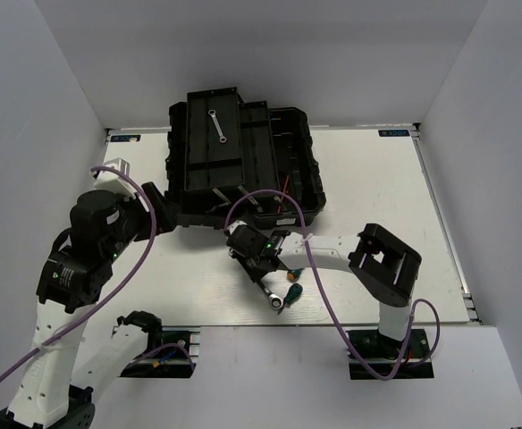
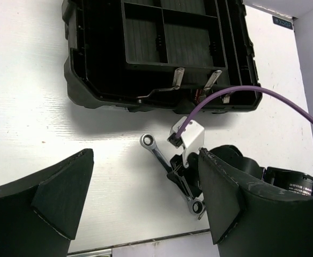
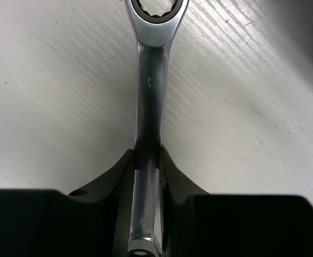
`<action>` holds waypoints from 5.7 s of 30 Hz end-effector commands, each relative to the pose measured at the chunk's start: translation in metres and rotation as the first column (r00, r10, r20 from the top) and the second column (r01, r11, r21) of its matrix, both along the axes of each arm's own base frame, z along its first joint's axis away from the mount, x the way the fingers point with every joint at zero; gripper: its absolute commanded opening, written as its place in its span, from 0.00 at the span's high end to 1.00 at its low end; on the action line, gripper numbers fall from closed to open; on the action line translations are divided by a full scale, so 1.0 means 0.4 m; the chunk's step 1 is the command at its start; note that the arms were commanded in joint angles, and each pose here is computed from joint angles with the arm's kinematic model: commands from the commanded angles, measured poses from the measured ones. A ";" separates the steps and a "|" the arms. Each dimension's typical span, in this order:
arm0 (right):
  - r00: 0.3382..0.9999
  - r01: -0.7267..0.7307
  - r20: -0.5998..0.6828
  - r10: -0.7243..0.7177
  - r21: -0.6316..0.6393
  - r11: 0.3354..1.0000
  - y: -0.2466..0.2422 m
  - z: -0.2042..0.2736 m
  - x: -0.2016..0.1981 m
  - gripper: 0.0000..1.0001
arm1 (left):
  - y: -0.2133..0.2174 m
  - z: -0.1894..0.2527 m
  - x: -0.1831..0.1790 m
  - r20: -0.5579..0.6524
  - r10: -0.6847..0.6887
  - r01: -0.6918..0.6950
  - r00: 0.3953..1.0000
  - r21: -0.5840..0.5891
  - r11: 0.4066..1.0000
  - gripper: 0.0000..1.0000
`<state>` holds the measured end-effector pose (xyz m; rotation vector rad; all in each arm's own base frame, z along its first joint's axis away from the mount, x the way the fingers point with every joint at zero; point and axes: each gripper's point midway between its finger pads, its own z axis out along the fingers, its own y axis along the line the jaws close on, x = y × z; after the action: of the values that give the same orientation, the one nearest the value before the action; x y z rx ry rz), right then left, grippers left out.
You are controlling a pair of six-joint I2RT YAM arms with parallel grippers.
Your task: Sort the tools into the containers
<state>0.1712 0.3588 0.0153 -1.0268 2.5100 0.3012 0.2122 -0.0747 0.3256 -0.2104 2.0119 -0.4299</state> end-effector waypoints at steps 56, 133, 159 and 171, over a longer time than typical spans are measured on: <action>0.610 -0.364 0.731 -0.308 0.603 0.710 0.272 1.156 0.520 1.00 | 0.031 0.121 -0.027 0.205 0.051 -0.040 0.977 -0.058 0.998 0.11; 0.979 0.116 -0.191 -0.067 0.261 0.958 -0.401 0.271 -0.014 0.54 | -0.542 -0.305 0.041 -0.181 -0.814 0.815 0.552 -0.091 0.573 0.28; 0.638 0.732 -0.424 -0.642 0.078 0.676 -0.313 0.079 0.101 0.31 | -0.341 -0.296 -0.150 -0.136 -0.646 0.639 0.751 -0.097 0.763 0.17; 0.621 0.769 -0.312 -0.719 0.066 0.636 -0.309 0.011 0.115 0.34 | -0.346 -0.292 -0.147 -0.161 -0.658 0.656 0.735 -0.078 0.751 0.17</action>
<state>0.2066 0.2299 0.0283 0.2035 2.8633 0.4391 0.1520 -0.2125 0.1953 0.4845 2.2583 -0.9057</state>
